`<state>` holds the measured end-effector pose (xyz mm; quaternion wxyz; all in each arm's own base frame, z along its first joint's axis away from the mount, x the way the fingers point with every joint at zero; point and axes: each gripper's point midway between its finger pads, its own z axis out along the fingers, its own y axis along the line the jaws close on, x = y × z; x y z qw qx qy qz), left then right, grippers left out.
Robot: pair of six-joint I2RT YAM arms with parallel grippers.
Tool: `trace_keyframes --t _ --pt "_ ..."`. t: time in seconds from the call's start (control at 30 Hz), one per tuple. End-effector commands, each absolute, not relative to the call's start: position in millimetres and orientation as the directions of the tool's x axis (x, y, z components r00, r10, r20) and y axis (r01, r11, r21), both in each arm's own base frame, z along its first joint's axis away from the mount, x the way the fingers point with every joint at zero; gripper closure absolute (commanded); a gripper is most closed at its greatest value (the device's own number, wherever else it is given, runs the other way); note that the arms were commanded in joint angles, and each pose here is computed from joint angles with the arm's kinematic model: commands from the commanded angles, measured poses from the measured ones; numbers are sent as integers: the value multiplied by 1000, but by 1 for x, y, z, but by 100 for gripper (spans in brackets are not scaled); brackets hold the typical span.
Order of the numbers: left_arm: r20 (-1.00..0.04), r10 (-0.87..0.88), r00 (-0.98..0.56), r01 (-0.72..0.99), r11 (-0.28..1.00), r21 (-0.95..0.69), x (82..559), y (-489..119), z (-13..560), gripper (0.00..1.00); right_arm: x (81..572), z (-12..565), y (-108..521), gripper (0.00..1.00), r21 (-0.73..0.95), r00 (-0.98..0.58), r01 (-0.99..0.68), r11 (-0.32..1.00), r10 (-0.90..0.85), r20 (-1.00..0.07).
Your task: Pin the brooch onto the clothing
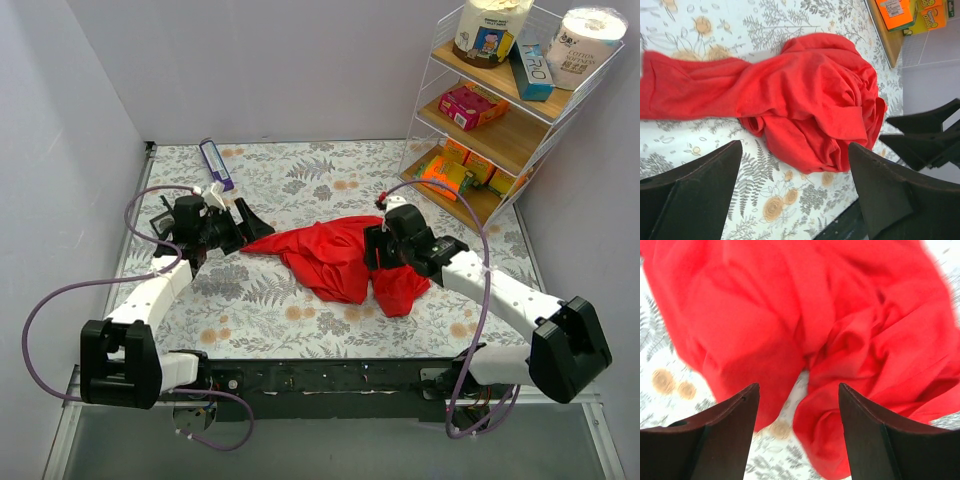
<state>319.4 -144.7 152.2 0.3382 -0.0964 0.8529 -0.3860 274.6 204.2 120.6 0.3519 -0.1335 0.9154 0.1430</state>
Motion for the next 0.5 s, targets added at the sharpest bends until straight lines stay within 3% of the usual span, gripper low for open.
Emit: trace_keyframes --t 0.0,0.23,0.47 --pt "-642 -318 -698 209 767 -607 331 -136 167 13 244 131 237 28 349 -725 -409 843 -68 -685" --pt "-651 -120 -750 282 832 -478 338 -162 126 8 222 113 263 24 409 -747 -451 794 -85 -659" --pt "-663 -109 -741 243 876 -416 341 -149 109 2 237 79 263 25 345 -768 -413 843 -119 -629"
